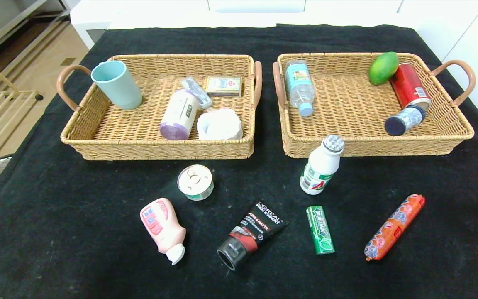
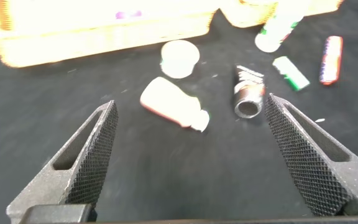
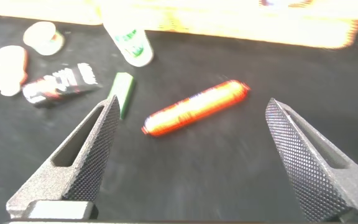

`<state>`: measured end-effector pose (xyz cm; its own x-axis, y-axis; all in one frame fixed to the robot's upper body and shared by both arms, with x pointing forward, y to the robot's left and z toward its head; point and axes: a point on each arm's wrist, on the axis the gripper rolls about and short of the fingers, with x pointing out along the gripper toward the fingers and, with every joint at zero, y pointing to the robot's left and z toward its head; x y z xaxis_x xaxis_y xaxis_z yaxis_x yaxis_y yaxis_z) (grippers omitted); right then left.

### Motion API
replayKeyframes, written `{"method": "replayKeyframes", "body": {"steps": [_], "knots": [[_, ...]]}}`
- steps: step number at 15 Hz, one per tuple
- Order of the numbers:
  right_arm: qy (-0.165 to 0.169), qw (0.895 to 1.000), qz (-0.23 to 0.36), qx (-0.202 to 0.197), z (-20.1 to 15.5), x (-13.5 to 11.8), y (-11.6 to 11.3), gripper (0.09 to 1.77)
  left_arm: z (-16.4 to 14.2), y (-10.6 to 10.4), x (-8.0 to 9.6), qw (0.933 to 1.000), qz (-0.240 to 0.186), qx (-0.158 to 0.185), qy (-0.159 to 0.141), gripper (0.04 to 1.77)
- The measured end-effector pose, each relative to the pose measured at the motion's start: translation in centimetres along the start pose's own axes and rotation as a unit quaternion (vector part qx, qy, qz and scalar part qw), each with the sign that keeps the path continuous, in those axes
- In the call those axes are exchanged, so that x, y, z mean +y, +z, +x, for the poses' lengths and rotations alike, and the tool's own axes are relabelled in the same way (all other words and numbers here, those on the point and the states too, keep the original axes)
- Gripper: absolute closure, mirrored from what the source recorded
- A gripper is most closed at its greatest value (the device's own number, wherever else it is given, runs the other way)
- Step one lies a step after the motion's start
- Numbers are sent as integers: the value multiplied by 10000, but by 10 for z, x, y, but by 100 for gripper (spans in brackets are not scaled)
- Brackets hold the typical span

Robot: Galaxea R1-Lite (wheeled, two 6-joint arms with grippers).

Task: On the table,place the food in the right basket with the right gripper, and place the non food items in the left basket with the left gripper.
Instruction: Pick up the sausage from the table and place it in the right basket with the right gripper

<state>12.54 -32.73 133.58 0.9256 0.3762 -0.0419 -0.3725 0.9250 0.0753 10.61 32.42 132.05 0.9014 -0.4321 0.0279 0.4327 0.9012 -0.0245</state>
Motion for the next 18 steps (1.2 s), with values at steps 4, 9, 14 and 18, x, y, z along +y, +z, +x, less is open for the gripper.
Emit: {"method": "replayKeyframes", "body": {"steps": [4,9,14,18], "knots": [[384,9988,8,304,55,5,27,15,55,32,6,9945,-105,327,-994,9],[577,9964,-43,616,111,25,27,15,110,49,-2,9830,-172,702,-1687,9],[606,9943,-72,869,124,28,20,15,126,44,-2,9807,-238,890,-1725,9],[543,9941,-79,937,126,27,18,15,123,36,-2,9804,-233,959,-1707,9]]}}
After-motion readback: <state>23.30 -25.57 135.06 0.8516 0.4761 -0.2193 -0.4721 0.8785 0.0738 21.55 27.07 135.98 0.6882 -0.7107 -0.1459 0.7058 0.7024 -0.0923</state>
